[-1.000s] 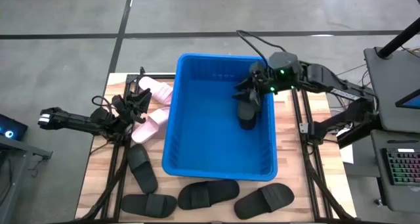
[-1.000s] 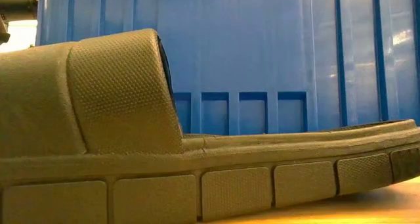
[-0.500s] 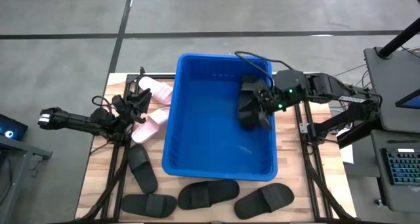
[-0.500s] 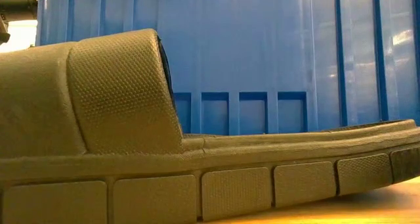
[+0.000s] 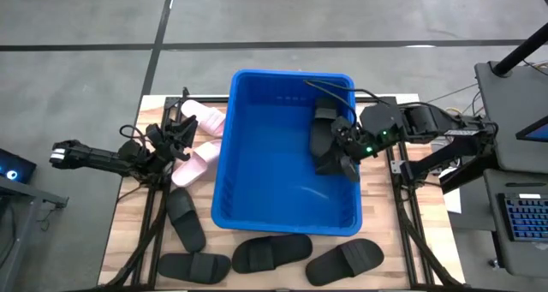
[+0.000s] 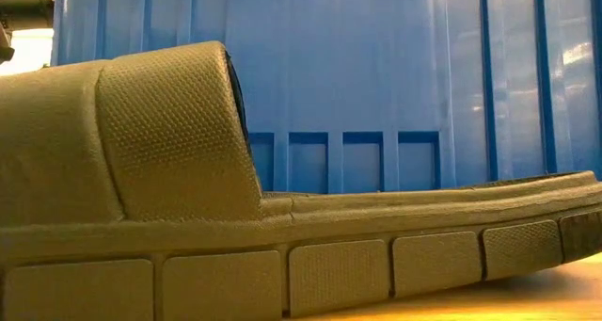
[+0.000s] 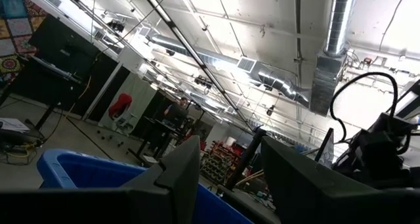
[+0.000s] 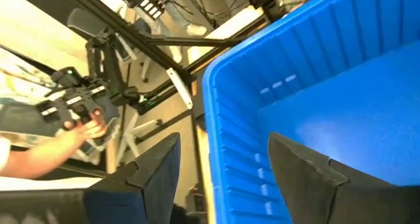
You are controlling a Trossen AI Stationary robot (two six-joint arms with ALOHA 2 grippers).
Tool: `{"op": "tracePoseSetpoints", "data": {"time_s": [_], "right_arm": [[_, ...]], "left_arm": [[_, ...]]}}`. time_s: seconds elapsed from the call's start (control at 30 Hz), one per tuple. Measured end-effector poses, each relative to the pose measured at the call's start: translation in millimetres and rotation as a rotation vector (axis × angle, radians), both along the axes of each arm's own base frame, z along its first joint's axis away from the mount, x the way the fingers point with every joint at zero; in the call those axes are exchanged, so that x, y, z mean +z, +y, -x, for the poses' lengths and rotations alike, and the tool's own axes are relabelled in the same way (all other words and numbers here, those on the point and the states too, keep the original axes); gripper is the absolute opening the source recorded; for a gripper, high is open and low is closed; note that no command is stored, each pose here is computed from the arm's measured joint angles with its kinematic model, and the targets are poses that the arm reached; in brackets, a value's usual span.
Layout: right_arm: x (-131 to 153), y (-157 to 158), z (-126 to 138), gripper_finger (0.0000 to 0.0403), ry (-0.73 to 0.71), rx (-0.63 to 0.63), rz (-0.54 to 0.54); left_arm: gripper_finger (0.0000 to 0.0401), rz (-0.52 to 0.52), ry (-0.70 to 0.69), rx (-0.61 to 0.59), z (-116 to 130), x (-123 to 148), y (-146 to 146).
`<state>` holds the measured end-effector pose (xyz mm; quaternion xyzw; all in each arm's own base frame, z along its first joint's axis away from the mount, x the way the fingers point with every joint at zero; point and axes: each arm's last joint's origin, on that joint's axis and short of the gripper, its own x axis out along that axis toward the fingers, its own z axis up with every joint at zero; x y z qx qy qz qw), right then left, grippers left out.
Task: Pick and place slides into bin
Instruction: Put the black slide into the blue bin
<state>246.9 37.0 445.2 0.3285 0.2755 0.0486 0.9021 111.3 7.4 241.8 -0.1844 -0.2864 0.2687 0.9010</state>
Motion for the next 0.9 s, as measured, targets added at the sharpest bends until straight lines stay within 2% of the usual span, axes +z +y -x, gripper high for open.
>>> {"op": "tracePoseSetpoints", "data": {"time_s": [0.23, 0.53, 0.63, 0.77, 0.9], "right_arm": [[-7, 2, -10, 0.0219, 0.018, 0.021, 0.041], [-25, 9, -34, 0.0219, 0.099, 0.005, 0.003], [-30, 15, -39, 0.0219, 0.138, -0.011, -0.050], [-32, 27, -39, 0.0219, 0.167, -0.016, -0.118], [-31, 38, -39, 0.0219, 0.178, -0.041, -0.194]], "left_arm": [[0.0148, 0.018, 0.014, 0.029, -1, -1, 1], [0.0148, 0.079, 0.003, 0.120, 3, -1, 3], [0.0148, 0.107, 0.010, 0.170, 4, -2, 4], [0.0148, 0.067, 0.028, 0.150, 3, -1, 4], [0.0148, 0.070, 0.025, 0.141, 2, -2, 3]]}}
